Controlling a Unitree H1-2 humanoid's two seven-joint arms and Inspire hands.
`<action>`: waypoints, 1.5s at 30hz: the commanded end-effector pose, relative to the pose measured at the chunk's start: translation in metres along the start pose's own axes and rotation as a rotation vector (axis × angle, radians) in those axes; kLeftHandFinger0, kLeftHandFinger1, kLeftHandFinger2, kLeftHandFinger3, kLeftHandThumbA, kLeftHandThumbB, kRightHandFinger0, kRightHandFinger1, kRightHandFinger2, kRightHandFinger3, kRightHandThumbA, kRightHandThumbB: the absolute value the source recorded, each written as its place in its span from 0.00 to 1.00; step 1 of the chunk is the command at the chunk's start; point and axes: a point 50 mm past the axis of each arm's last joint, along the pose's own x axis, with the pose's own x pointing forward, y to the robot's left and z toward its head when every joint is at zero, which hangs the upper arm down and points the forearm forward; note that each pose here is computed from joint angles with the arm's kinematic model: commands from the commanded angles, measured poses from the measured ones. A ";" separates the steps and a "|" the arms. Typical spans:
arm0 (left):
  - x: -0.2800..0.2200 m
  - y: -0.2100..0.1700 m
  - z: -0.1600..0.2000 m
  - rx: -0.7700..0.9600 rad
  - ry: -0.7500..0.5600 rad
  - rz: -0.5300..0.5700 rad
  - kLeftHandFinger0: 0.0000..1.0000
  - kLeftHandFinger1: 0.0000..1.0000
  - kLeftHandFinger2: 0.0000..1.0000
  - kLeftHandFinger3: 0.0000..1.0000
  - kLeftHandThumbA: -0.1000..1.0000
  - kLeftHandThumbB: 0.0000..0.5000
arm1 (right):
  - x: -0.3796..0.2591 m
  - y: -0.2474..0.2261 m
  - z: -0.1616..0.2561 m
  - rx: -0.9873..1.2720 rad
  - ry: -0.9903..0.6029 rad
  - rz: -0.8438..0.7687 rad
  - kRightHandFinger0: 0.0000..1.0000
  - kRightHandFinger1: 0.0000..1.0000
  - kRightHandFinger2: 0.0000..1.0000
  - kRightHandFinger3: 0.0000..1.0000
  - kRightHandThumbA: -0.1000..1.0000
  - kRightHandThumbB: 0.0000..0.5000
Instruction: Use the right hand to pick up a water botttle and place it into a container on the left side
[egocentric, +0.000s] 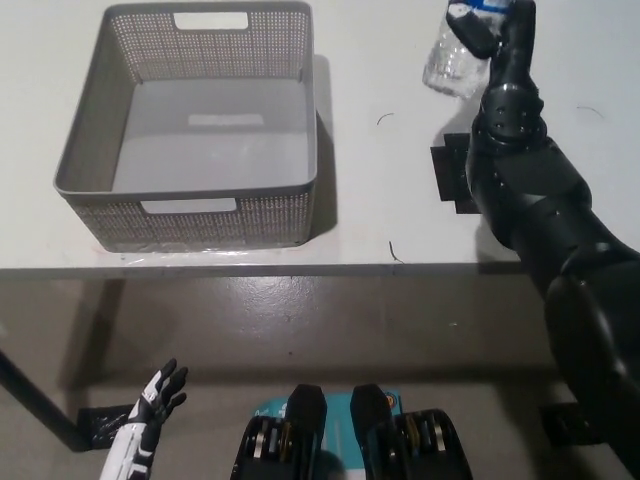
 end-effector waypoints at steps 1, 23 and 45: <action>-0.006 -0.001 0.002 0.011 -0.036 -0.032 1.00 1.00 1.00 1.00 1.00 0.49 | 0.000 0.044 0.094 0.077 -0.331 0.041 0.00 0.17 0.56 0.67 0.00 0.28; -0.012 -0.009 -0.003 0.009 -0.010 -0.073 1.00 1.00 1.00 1.00 1.00 0.52 | -0.072 0.151 0.107 0.060 -0.390 0.224 0.00 0.01 0.40 0.52 0.00 0.26; 0.009 -0.015 0.002 0.037 -0.058 -0.151 1.00 1.00 1.00 1.00 1.00 0.46 | -0.098 0.160 0.031 -0.041 -0.165 0.360 0.02 0.28 0.74 0.72 0.00 0.32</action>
